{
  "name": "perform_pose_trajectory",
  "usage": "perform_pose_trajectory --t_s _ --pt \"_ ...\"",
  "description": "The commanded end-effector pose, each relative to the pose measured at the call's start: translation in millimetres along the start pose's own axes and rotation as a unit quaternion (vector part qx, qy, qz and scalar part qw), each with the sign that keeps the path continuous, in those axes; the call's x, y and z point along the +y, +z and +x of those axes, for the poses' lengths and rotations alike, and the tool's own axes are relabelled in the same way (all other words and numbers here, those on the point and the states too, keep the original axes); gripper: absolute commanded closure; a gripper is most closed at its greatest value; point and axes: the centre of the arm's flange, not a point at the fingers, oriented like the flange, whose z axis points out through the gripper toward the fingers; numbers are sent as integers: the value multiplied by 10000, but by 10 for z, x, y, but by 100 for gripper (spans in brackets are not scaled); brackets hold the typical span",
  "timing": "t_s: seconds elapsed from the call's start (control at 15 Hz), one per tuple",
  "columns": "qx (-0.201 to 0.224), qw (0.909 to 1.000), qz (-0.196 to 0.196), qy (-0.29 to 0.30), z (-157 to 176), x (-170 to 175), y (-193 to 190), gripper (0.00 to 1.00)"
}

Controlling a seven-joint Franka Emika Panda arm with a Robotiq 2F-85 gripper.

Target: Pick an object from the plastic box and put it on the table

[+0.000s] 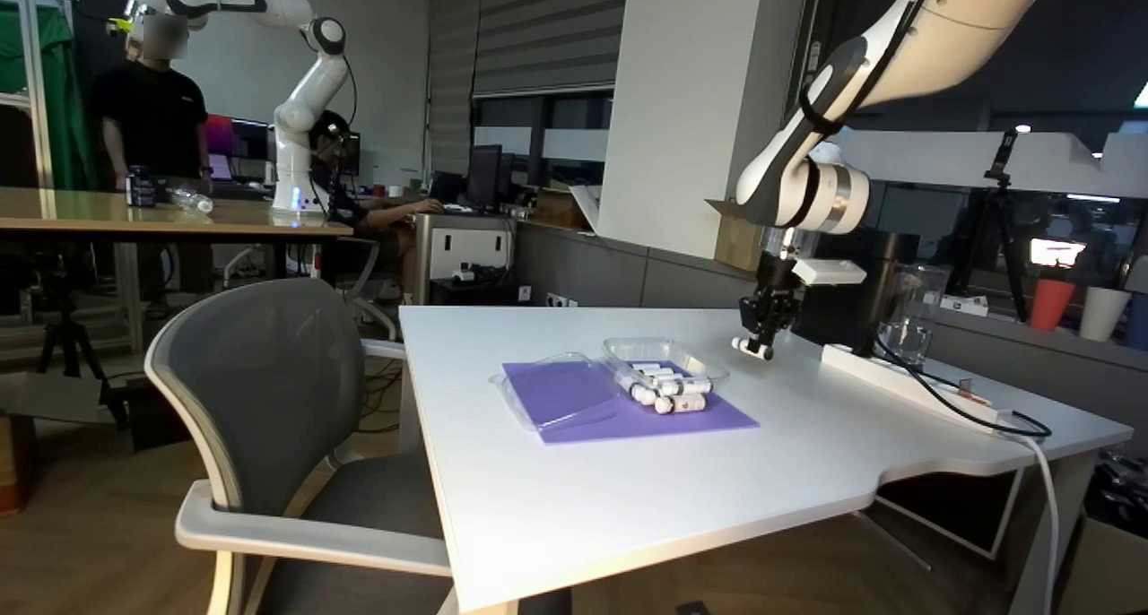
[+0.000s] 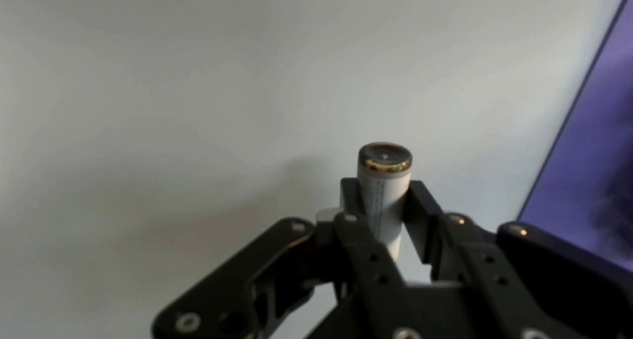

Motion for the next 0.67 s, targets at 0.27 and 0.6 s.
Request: perform_pose_trajectory --t_s 0.27,0.6 --pt "400 9983 16 415 21 -18 364 48" --pt "693 9964 9 488 174 -209 -51 21"
